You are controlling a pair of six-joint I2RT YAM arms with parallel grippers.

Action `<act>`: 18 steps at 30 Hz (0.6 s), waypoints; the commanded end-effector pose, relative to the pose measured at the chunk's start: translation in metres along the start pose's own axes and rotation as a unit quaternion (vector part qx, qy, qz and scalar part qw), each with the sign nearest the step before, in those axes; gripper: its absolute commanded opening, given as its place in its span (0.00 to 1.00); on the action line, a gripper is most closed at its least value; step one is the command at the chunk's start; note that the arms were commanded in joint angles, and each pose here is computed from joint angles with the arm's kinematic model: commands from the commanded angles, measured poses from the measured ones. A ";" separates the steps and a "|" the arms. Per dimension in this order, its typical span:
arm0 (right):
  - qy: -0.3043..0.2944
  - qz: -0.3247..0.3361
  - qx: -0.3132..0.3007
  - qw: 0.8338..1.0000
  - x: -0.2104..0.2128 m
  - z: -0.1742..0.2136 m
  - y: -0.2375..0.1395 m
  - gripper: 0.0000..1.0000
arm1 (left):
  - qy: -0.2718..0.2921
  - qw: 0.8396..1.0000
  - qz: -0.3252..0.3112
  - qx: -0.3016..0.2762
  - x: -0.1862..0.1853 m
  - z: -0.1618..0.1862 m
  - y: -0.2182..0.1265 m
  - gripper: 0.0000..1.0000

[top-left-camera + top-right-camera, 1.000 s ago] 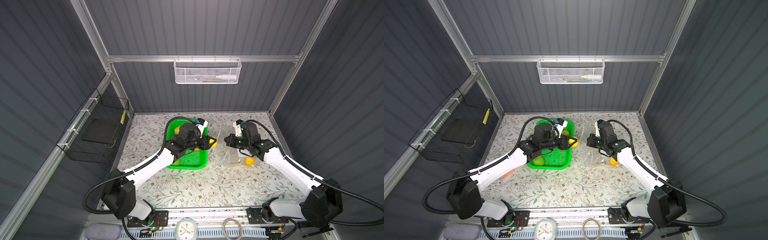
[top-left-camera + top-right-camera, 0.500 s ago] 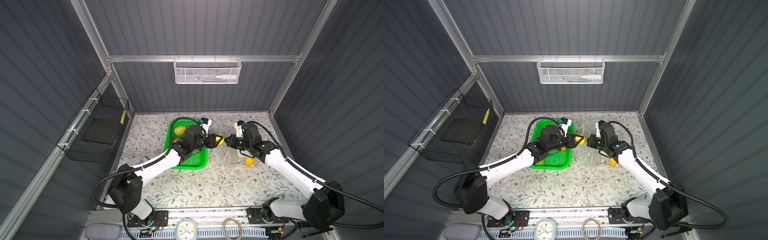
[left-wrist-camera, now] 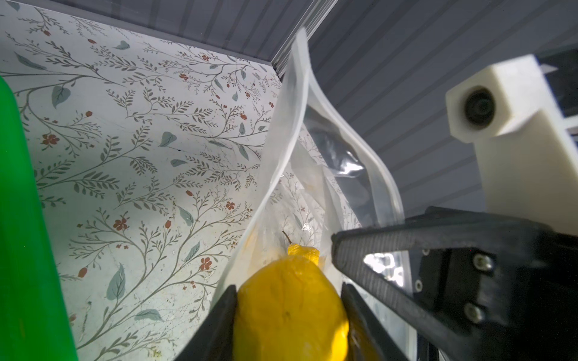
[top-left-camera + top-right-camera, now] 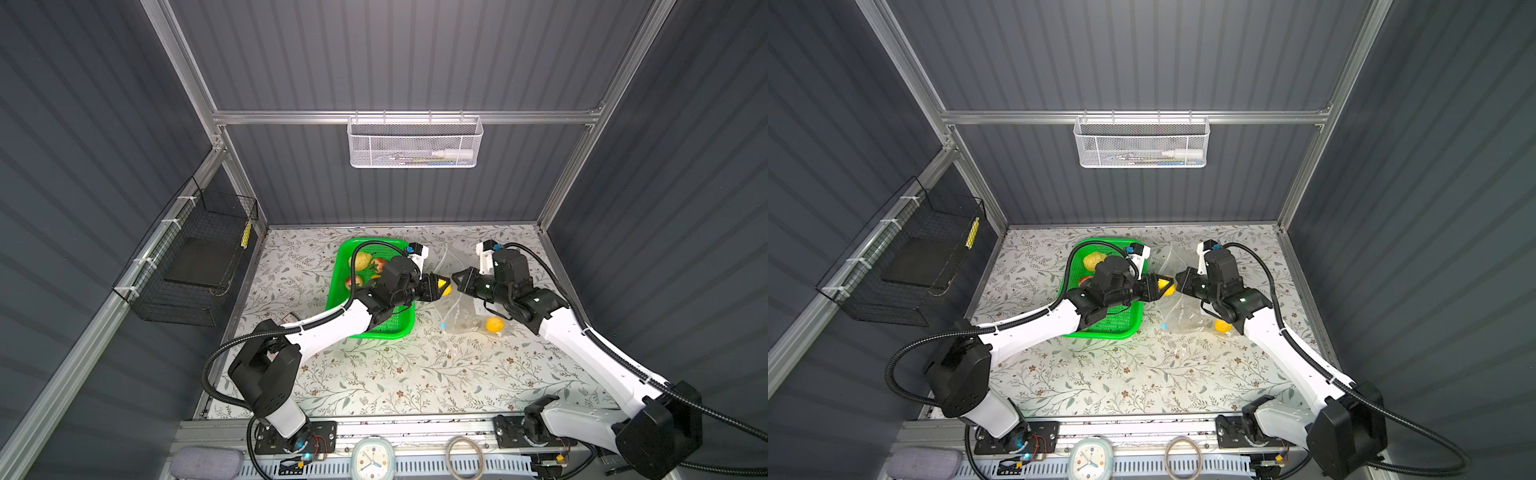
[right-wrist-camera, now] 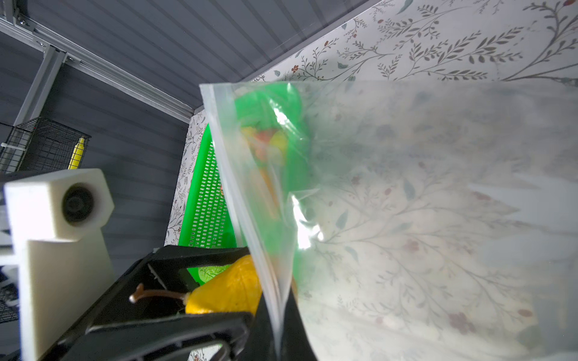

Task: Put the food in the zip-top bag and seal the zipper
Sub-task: 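Carry the lemon to the bag mouth and lower it inside, then open the left gripper to drop the lemon into the bag and withdraw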

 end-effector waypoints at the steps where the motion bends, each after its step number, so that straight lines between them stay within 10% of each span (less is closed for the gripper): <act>1: 0.002 -0.007 -0.008 1.000 0.002 -0.001 -0.003 0.00 | 0.017 0.999 -0.031 0.016 0.000 0.003 0.006 0.50; 18: 0.004 -0.007 0.001 1.000 -0.001 0.003 0.001 0.00 | 0.032 0.995 -0.086 0.050 0.003 0.013 0.016 0.68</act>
Point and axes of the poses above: each gripper's point midway between its finger pads, its own y axis out along the fingers, its own x axis along the line the jaws close on, z = x × y, the point moved 9 cm from there along -y, back along the fingers, and after that the axes turned 3 degrees about -y, right-handed, at the moved point
